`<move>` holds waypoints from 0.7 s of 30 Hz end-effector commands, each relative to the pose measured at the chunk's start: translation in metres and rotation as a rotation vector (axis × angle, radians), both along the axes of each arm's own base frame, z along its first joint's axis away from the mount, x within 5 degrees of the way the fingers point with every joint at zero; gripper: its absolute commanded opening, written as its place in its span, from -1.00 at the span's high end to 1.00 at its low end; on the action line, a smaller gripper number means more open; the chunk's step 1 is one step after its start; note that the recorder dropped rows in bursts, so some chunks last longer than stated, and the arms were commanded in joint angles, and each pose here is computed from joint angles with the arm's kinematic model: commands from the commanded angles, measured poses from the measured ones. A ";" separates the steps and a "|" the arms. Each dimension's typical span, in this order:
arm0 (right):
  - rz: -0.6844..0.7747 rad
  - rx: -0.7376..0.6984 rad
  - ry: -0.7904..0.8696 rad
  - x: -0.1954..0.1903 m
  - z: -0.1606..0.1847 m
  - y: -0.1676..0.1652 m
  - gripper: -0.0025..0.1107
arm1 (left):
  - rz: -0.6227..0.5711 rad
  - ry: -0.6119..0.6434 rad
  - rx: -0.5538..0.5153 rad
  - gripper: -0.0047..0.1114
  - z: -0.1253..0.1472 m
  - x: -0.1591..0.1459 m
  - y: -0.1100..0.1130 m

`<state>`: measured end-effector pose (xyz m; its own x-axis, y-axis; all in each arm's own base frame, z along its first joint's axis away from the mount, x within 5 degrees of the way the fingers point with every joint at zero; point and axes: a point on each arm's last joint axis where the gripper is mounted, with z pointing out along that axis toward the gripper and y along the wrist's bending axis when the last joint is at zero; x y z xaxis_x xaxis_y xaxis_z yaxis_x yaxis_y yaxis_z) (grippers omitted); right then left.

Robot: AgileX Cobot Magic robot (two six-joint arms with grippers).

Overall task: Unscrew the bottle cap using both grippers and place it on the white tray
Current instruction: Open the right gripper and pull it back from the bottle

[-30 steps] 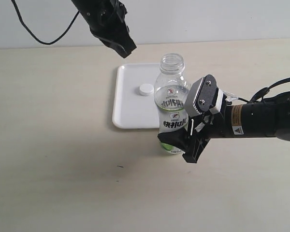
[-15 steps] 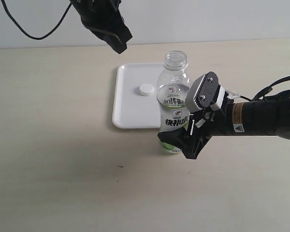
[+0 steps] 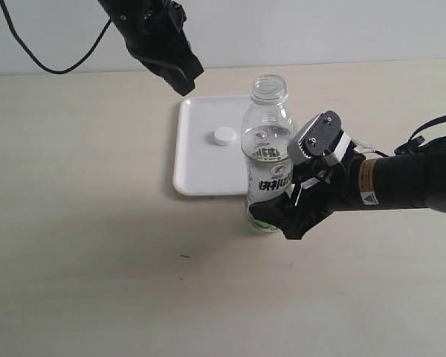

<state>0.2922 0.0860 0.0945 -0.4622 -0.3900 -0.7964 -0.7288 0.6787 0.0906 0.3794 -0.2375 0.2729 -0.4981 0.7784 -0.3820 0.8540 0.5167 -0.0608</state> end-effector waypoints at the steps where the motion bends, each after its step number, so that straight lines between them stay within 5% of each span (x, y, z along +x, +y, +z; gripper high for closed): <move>1: 0.019 -0.005 -0.011 -0.002 0.009 0.000 -0.45 | 0.004 -0.012 -0.020 0.92 0.006 -0.002 0.001; 21: 0.086 -0.063 -0.059 -0.024 0.077 -0.003 -0.45 | 0.003 0.001 -0.027 0.92 0.006 -0.003 0.000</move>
<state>0.2709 0.0845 0.1614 -0.3938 -0.4811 -0.7833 -0.7923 0.6096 0.0239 0.3790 -0.2382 0.2731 -0.4991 0.7755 -0.3867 0.8542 0.5153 -0.0692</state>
